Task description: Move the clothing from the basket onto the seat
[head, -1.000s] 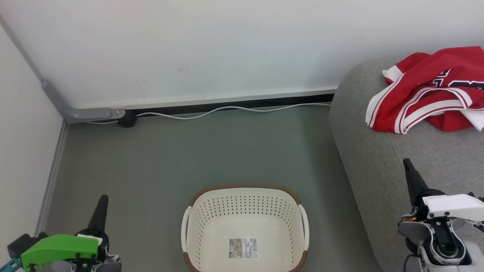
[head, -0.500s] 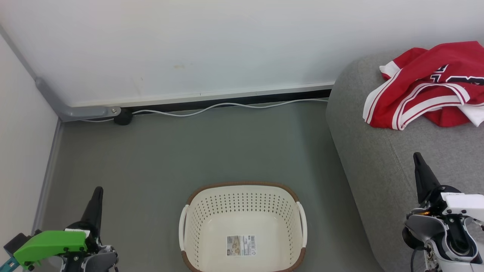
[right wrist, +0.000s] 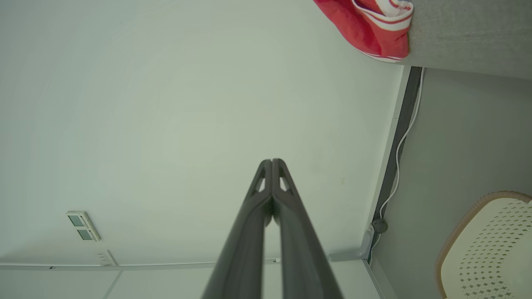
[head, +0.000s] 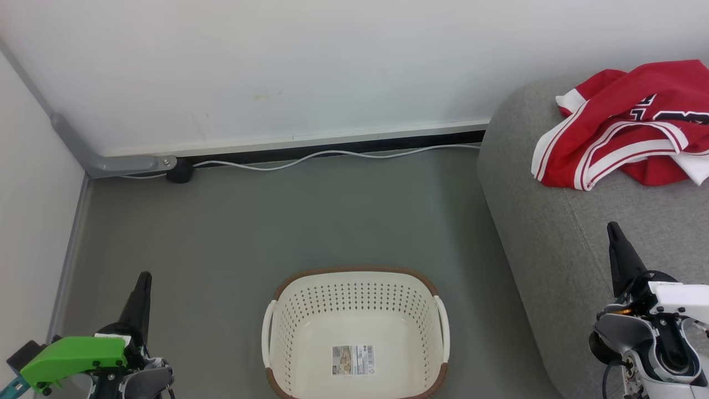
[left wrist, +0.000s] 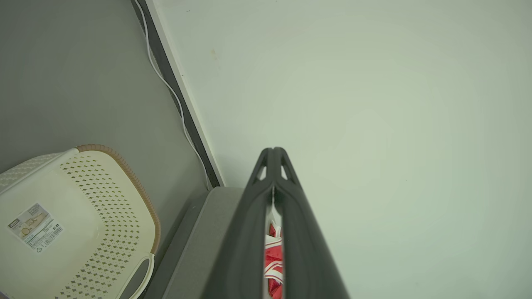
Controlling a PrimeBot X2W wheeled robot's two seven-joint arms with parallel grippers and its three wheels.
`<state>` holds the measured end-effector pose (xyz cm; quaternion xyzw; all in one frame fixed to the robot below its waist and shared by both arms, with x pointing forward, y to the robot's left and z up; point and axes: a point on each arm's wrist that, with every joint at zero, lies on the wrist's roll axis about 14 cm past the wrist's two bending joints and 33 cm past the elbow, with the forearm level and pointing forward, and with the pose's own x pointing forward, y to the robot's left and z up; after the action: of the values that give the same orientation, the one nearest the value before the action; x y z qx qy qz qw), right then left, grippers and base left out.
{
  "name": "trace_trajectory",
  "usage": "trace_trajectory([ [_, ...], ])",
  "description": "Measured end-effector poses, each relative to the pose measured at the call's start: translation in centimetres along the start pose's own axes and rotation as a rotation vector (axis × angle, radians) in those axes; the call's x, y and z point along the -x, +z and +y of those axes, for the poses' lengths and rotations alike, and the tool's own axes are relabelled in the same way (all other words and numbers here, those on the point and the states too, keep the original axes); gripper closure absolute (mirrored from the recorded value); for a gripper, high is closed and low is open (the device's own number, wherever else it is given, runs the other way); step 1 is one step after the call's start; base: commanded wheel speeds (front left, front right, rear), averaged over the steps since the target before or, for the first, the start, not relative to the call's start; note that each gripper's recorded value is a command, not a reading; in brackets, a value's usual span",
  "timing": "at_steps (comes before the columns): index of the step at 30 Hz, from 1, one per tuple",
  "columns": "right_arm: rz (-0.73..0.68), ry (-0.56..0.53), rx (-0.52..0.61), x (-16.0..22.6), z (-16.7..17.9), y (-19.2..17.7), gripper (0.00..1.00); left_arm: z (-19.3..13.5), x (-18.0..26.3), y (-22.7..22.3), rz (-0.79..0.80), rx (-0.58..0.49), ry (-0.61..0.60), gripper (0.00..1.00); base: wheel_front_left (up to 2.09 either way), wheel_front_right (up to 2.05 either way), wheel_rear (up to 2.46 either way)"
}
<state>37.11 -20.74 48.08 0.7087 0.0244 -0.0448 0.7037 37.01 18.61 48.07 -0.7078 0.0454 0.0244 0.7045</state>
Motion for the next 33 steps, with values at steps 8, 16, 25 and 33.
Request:
trace_trajectory([
  [8,0.0,0.001,0.0,-0.01,0.03,-0.01,1.0,0.05,-0.01,0.01,-0.001,0.001,0.001,1.0,0.0,0.0,0.0],
  [16,0.0,0.002,0.0,-0.01,0.05,-0.01,1.0,0.1,-0.01,0.03,-0.001,0.001,0.003,1.0,0.0,0.0,0.0],
  [25,0.0,0.003,0.0,-0.01,0.1,-0.02,1.0,0.1,-0.01,0.05,-0.002,0.001,0.0,1.0,0.0,0.0,0.0],
  [33,0.0,0.004,0.0,-0.02,0.12,-0.02,1.0,0.14,-0.01,0.08,-0.003,0.001,0.001,1.0,0.0,0.0,0.0],
])
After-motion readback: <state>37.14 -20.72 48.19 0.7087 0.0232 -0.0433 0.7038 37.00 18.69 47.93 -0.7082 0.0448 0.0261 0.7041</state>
